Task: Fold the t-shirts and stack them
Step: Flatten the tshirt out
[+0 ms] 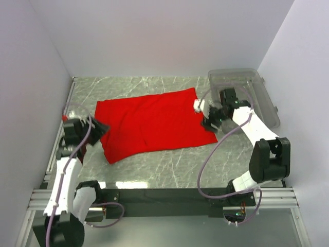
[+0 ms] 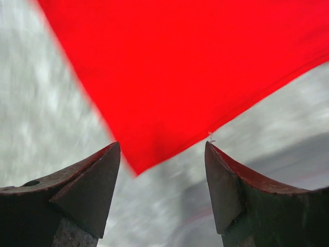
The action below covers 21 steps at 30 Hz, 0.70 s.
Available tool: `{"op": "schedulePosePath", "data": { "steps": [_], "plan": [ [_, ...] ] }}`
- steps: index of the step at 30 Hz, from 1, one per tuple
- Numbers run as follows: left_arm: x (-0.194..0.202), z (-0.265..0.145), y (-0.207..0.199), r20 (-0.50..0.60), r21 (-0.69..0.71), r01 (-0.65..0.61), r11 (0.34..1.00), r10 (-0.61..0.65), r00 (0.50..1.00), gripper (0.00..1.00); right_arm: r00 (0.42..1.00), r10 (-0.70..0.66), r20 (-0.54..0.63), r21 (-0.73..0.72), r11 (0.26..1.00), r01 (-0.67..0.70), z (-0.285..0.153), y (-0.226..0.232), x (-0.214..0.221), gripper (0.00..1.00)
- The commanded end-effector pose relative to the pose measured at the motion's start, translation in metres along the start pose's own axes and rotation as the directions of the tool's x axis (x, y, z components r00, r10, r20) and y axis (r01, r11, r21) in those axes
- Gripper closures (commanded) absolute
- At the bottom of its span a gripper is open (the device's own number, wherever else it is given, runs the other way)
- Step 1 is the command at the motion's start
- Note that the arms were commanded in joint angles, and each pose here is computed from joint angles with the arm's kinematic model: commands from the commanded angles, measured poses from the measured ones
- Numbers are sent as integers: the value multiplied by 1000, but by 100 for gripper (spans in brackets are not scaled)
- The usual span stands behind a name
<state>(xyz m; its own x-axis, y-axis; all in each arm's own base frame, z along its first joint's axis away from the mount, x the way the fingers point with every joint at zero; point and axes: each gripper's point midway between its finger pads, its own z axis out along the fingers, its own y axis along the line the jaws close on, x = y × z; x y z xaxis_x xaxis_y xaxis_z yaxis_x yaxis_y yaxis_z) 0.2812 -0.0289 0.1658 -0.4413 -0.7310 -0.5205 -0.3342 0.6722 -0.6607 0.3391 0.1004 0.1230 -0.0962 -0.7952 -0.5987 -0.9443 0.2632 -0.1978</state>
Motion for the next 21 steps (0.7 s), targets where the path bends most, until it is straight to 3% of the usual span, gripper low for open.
{"op": "schedulePosePath", "data": {
  "steps": [1, 7, 10, 21],
  "plan": [
    [50, -11, 24, -112, -69, 214, 974, -220, 969, 33, 988, -92, -125, -72, 994, 84, -5, 22, 53, 27],
    [83, -11, 63, -134, -224, 302, 927, -336, 932, 34, 957, -141, -255, -98, 988, 119, 10, 34, 97, 29],
    [82, -9, 76, -103, -303, 314, 900, -358, 928, 32, 942, -146, -301, -123, 986, 114, 22, 36, 111, 30],
    [81, -6, 108, -20, -486, 336, 807, -394, 919, 34, 932, -151, -329, -139, 984, 110, 36, 40, 121, 34]
  ]
}}
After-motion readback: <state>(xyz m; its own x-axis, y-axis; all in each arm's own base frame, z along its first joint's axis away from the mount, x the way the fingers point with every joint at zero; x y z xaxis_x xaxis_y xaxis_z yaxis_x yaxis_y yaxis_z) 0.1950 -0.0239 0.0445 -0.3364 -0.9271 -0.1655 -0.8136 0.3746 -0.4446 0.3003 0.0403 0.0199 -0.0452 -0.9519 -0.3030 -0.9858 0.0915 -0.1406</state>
